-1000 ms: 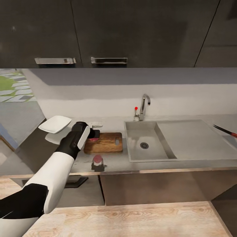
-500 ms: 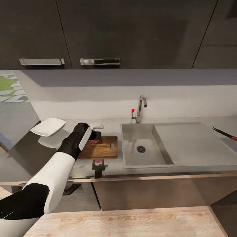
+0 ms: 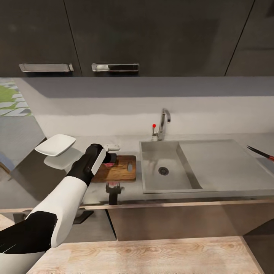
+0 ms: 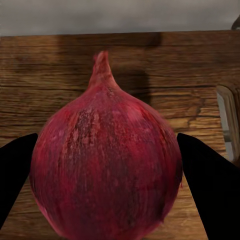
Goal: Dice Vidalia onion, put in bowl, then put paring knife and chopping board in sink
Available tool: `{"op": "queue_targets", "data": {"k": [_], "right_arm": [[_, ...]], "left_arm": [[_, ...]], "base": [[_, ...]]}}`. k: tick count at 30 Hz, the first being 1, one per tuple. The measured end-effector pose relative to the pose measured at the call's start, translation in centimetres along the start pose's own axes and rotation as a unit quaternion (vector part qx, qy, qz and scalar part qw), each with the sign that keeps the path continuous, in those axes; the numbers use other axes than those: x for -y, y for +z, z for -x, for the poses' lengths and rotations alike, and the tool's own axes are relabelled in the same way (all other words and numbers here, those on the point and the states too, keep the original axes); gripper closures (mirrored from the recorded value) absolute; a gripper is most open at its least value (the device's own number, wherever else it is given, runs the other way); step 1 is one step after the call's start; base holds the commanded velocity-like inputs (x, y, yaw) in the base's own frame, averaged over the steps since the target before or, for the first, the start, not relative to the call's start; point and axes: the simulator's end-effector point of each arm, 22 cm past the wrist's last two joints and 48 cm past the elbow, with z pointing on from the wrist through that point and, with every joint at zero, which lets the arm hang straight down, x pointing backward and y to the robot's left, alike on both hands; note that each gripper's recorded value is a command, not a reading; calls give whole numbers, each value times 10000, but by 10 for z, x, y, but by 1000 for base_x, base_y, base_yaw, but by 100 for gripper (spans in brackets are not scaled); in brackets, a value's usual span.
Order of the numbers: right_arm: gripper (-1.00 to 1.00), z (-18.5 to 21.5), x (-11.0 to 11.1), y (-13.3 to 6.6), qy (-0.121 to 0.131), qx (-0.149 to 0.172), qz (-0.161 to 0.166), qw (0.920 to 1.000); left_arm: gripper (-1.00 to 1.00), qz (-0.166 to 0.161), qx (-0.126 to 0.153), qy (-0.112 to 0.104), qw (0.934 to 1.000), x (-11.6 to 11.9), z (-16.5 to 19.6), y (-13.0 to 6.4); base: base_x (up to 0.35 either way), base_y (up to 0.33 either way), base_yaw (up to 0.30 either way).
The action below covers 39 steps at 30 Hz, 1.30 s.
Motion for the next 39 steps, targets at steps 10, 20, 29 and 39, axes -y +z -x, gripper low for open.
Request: {"op": "queue_targets", "data": {"k": [10, 20, 29, 39], "right_arm": [[-100, -6, 0, 0, -2, -68, 0, 10000], [-100, -9, 1, 0, -4, -96, -3, 10000], [-100, -9, 3, 0, -16, -97, 1, 10000], [-100, -9, 2, 0, -12, -97, 3, 10000]], "left_arm": [[100, -1, -48, -5, 10000, 0, -4, 7], [100, -7, -64, -7, 10000, 0, -6, 10], [100, -45, -59, 45, 10000, 8, -6, 9], [100, -68, -49, 63, 9999, 12, -5, 9]], "base": [[0, 0, 68], [0, 0, 35], [0, 0, 1], [0, 0, 0]]}}
